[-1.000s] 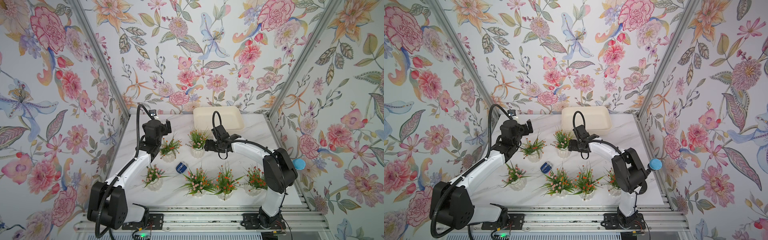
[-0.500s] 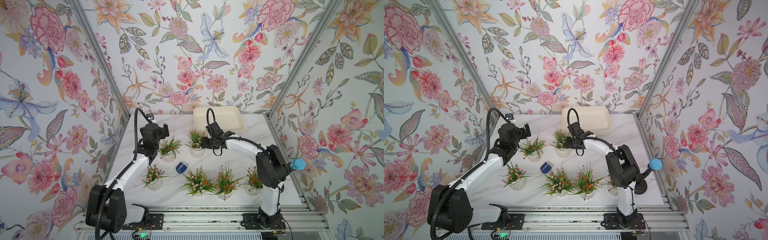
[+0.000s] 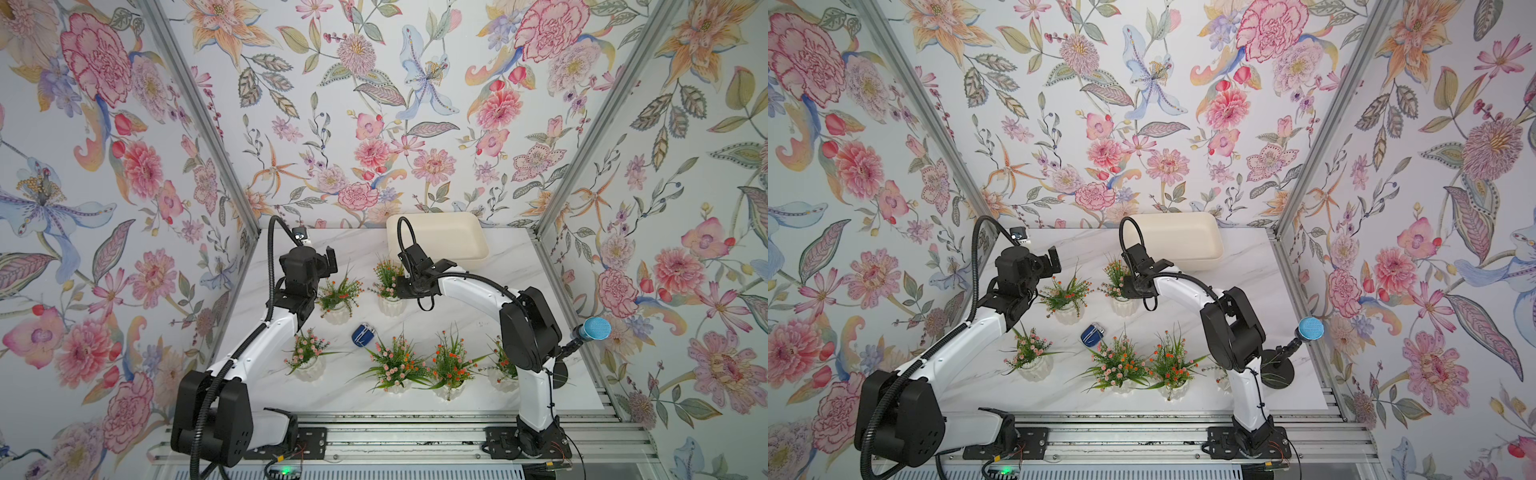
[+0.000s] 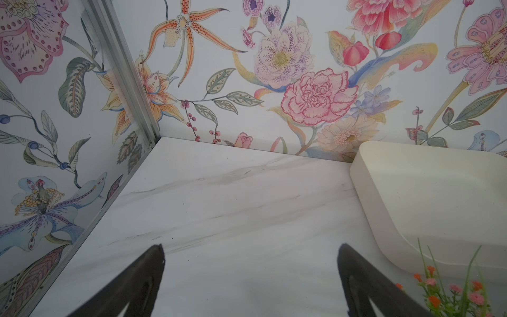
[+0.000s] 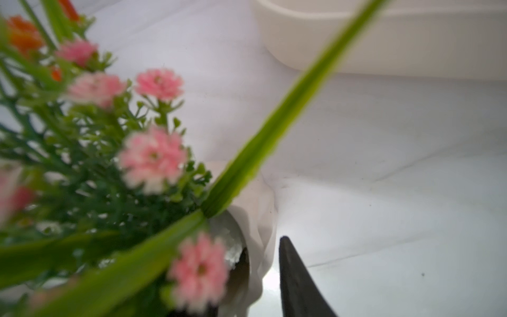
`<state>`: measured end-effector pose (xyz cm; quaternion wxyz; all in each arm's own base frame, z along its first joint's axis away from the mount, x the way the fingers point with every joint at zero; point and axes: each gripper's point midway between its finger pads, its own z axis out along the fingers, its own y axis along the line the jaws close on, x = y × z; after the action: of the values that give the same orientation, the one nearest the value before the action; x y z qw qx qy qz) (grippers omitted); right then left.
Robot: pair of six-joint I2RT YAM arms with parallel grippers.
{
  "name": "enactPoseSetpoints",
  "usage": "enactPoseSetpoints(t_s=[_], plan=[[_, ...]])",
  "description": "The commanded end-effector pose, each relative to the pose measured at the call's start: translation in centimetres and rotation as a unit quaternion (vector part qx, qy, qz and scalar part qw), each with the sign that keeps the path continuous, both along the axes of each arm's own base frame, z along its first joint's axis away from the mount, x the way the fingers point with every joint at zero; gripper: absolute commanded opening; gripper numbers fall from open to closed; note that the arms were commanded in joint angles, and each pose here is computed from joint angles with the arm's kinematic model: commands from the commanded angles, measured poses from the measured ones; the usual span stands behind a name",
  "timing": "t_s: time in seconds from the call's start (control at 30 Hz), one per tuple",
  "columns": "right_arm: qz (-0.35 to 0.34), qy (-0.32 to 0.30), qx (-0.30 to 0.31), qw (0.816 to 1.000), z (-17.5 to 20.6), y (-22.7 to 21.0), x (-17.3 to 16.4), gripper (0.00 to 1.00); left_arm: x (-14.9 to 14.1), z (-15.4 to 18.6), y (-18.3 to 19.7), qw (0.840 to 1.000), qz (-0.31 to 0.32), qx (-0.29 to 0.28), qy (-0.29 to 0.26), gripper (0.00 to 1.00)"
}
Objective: Put the potted gypsophila into the storage box
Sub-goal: Pick up the baby's breath potted plant from the center of the board.
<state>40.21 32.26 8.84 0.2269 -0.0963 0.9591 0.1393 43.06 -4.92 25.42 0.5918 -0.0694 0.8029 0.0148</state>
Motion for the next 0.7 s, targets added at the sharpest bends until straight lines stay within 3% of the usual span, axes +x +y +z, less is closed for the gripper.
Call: enactPoseSetpoints(t_s=[0.0,0.2,0.33,0.67], plan=[[0.007,0.016,-0.025,1.0,-1.3,0.0,-0.4,0.28,0.0,0.9,0.3,1.0,-0.001,0.002,-0.016,1.0],[0.016,0.016,-0.03,0.999,-0.8,0.3,0.0,0.17,0.2,1.0,0.2,1.0,-0.003,-0.008,-0.017,1.0],[0.032,0.009,-0.027,0.999,-0.1,0.5,0.5,0.02,0.3,0.5,0.3,1.0,0.007,-0.019,-0.012,1.0],[0.085,-0.014,0.031,0.996,4.5,-0.4,2.8,0.0,0.6,2.6,-1.4,0.995,0.027,-0.088,-0.05,1.0]])
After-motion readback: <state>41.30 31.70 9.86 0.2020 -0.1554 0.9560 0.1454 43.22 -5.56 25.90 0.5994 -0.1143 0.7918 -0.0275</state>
